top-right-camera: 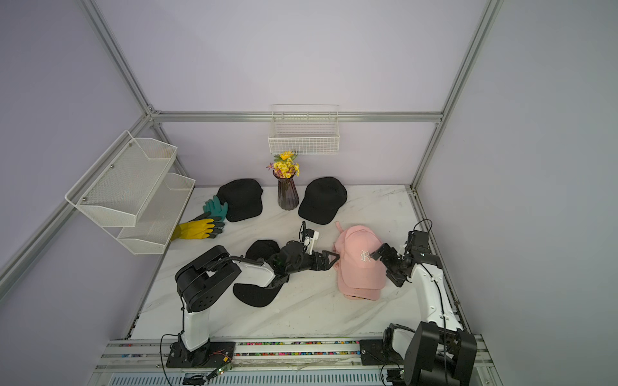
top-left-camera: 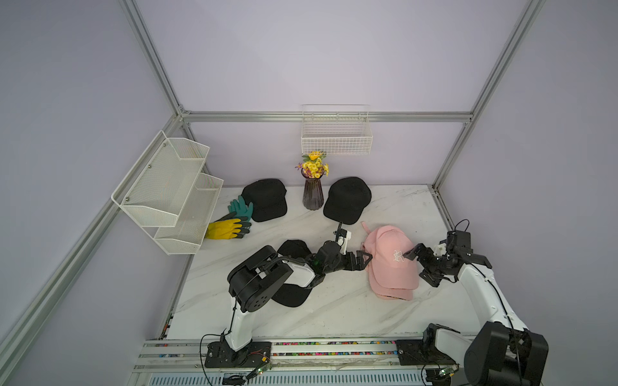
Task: Stack the baseball caps by color
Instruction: Place the baseball cap on the baseball cap, then adjust the baseball cap at the center of the board.
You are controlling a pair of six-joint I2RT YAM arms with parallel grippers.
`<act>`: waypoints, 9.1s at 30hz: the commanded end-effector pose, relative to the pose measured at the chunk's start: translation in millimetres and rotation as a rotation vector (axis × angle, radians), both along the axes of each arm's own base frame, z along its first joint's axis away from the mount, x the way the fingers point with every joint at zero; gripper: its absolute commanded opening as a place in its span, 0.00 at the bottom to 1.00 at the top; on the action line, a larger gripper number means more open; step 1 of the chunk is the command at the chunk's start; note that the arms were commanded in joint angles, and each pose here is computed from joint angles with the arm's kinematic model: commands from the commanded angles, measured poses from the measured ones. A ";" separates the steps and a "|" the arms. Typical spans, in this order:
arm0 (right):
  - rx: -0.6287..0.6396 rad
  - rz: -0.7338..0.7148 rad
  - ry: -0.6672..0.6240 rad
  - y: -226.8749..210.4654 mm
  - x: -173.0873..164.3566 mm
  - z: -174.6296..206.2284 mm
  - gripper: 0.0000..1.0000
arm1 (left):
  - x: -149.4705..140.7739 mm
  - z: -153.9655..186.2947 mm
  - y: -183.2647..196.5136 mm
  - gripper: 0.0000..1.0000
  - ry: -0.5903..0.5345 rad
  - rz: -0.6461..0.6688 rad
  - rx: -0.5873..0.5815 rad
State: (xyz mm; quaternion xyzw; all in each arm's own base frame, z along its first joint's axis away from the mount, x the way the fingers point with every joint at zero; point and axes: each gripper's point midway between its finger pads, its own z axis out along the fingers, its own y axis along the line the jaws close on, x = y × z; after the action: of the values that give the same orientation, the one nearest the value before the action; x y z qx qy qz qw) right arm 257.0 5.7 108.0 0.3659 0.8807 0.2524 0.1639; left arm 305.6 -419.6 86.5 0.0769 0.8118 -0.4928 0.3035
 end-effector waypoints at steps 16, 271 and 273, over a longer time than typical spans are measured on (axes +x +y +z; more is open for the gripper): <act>-0.057 -0.037 -0.006 -2.9 -14.4 3.7 0.96 | -62.6 -6.2 -25.5 0.20 0.134 0.022 -0.312; -0.202 0.231 -0.457 150.6 161.2 99.3 0.97 | 20.0 130.2 293.4 1.00 -0.194 0.548 0.312; -0.127 0.209 -0.424 136.0 187.2 90.8 0.97 | 12.0 142.6 288.2 1.00 -0.220 0.515 0.274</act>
State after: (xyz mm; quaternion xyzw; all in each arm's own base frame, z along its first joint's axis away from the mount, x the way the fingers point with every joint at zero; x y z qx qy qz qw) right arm 433.7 150.4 229.5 0.2081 0.8504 0.2663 0.4033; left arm 326.7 -132.3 221.1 -0.0664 0.8235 -0.2861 0.4854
